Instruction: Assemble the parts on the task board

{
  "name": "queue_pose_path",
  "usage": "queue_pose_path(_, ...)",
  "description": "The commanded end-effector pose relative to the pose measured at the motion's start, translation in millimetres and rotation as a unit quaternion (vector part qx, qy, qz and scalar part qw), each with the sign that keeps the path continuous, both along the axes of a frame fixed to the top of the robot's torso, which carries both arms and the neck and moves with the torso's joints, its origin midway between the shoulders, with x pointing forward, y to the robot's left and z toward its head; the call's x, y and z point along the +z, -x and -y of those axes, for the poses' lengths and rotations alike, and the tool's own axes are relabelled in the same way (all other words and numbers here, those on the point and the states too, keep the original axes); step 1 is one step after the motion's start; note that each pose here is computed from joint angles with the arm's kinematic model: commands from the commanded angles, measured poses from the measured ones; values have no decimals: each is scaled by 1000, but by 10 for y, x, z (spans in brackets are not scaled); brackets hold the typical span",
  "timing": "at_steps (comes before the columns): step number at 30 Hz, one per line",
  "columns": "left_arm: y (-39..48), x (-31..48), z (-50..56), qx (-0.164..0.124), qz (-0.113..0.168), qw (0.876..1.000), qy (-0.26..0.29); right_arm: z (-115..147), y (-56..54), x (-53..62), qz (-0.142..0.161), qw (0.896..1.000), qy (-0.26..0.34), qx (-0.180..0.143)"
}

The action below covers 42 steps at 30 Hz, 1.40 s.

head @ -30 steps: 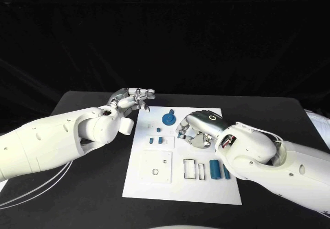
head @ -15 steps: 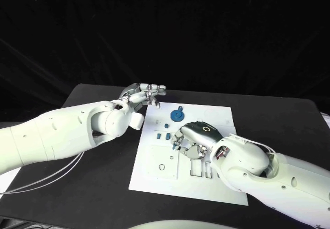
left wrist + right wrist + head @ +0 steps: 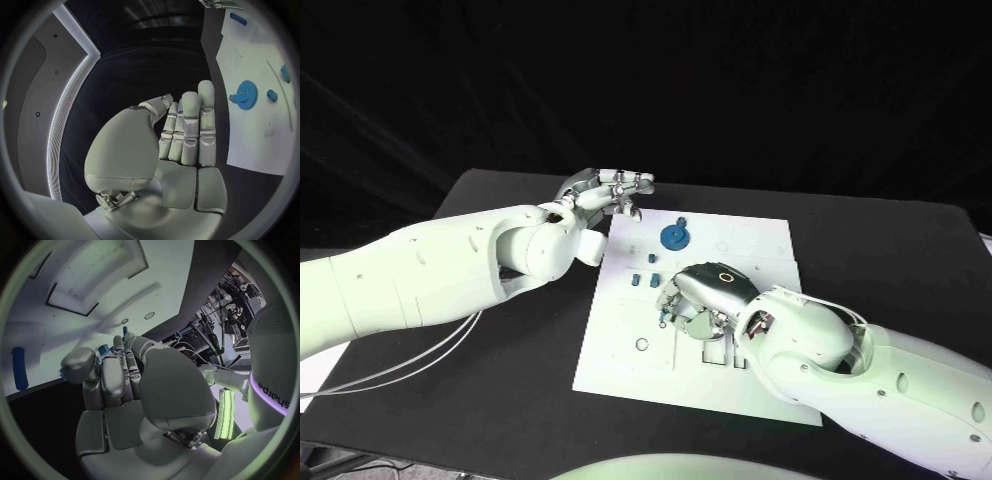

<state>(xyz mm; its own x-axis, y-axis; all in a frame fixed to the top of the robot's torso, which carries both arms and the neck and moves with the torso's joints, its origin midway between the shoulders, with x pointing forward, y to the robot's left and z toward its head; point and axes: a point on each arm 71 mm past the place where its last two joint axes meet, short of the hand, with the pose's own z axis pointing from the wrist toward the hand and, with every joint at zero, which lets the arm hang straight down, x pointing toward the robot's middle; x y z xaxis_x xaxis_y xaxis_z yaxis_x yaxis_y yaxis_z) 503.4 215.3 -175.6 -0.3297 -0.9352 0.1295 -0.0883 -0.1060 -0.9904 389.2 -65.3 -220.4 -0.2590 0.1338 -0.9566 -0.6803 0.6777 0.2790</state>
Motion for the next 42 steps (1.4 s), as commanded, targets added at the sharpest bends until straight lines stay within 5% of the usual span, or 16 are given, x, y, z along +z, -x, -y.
queue_pose_path(1, 5, 10, 24, -9, 2, 1000, 6, -9, 15, -22, -1, 1000, 13, 13)
queue_pose_path(42, 9, 9, 16, -9, 0, 1000, 5, -26, 34, -157, -17, 999, 44, 21)
